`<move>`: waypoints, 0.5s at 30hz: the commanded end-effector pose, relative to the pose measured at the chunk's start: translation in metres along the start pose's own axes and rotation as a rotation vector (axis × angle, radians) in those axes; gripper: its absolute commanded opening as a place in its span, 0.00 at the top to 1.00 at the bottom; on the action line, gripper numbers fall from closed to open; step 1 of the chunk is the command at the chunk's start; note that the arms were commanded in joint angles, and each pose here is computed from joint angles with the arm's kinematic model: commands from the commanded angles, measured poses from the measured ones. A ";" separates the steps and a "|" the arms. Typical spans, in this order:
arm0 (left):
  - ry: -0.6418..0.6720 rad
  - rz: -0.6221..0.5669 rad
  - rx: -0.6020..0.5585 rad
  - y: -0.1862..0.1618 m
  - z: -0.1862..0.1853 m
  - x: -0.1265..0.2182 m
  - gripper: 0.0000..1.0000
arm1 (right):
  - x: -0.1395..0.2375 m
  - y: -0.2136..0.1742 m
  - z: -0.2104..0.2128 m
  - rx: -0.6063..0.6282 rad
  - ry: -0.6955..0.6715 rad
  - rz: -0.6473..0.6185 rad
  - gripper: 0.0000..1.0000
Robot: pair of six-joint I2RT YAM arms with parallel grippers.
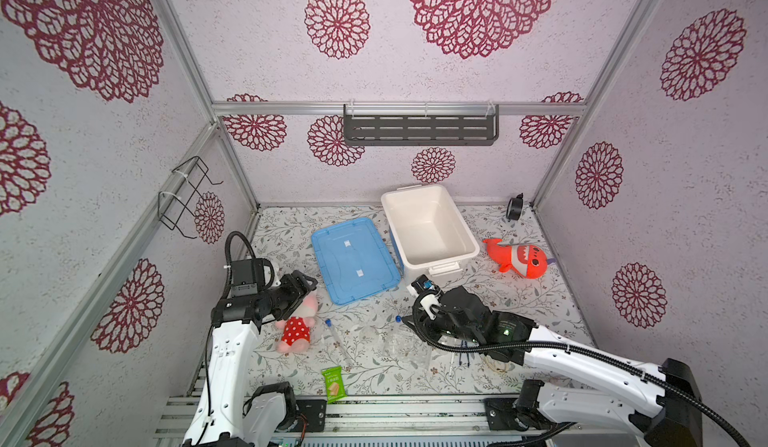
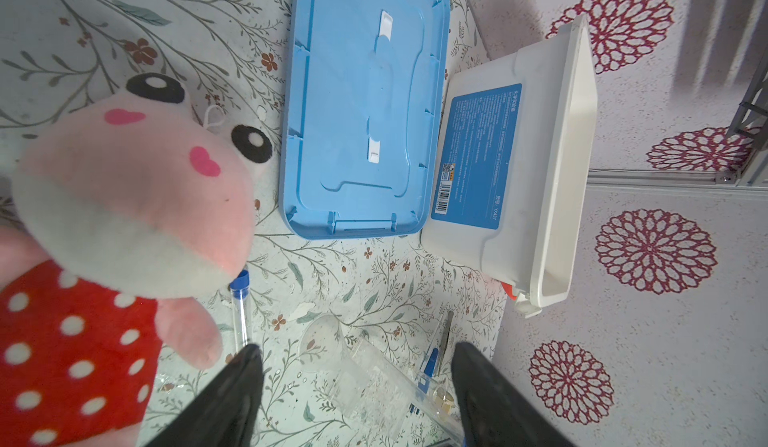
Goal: Organize the chemistry lab equipment
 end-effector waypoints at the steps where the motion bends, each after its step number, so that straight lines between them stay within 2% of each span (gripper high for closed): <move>1: 0.002 -0.006 -0.023 0.000 0.002 -0.002 0.25 | -0.001 -0.008 0.001 0.022 0.022 0.046 0.59; 9: 0.007 0.007 -0.025 -0.001 0.004 -0.004 0.25 | -0.019 0.000 -0.004 0.025 -0.023 0.019 0.81; 15: 0.007 0.018 -0.022 -0.003 0.006 -0.007 0.25 | -0.025 0.006 0.000 0.022 -0.009 0.015 0.84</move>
Point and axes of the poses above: each gripper's point midway between its finger pads, its own x axis back along the fingers, its own z axis along the line the jaws close on, y = z × x, the point moved 3 cm from there along x, back along the fingers, and after that the axes turned 5 degrees about -x, right-handed, at the moved point
